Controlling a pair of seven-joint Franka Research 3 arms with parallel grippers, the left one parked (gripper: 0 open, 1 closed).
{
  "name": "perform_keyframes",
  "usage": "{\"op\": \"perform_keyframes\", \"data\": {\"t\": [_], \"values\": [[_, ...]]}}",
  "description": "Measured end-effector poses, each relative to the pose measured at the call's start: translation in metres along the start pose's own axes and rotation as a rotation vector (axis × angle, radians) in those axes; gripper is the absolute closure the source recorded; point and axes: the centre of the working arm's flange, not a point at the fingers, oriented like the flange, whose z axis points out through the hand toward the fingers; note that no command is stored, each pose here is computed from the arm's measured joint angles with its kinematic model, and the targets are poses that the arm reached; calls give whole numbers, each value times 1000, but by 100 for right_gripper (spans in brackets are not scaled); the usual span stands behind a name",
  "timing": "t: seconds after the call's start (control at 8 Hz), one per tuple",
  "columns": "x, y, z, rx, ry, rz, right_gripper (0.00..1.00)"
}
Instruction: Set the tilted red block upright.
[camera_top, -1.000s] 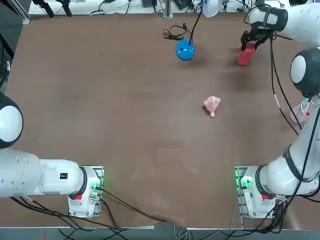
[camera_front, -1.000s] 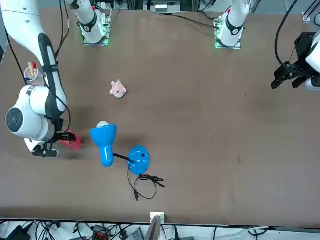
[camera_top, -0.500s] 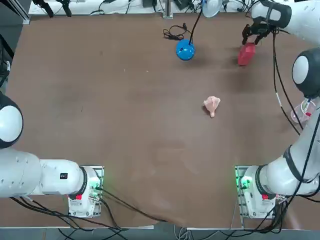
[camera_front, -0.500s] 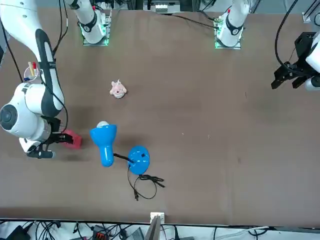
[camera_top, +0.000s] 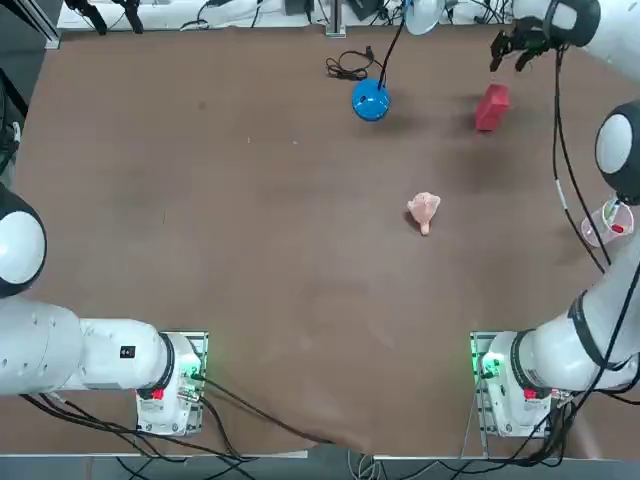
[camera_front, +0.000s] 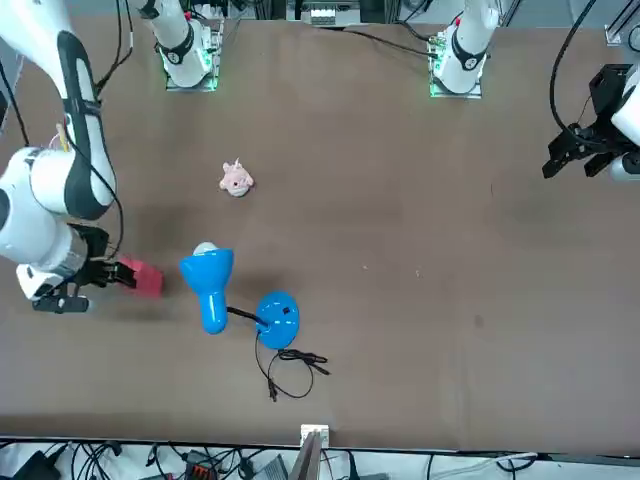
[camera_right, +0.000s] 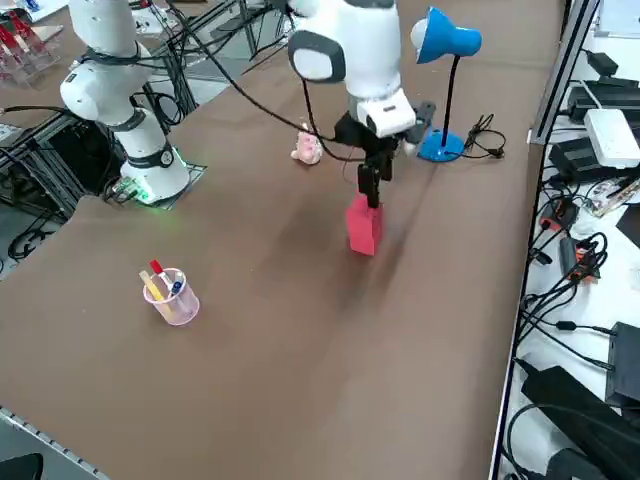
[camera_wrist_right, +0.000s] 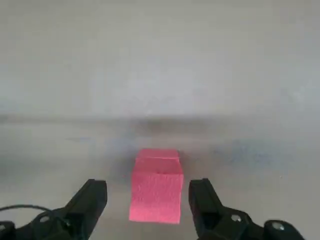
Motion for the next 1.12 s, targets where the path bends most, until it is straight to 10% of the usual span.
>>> {"op": "perform_keyframes", "data": {"t": [1.12], "values": [[-56,-2,-213,54,-33,-84,0]]}}
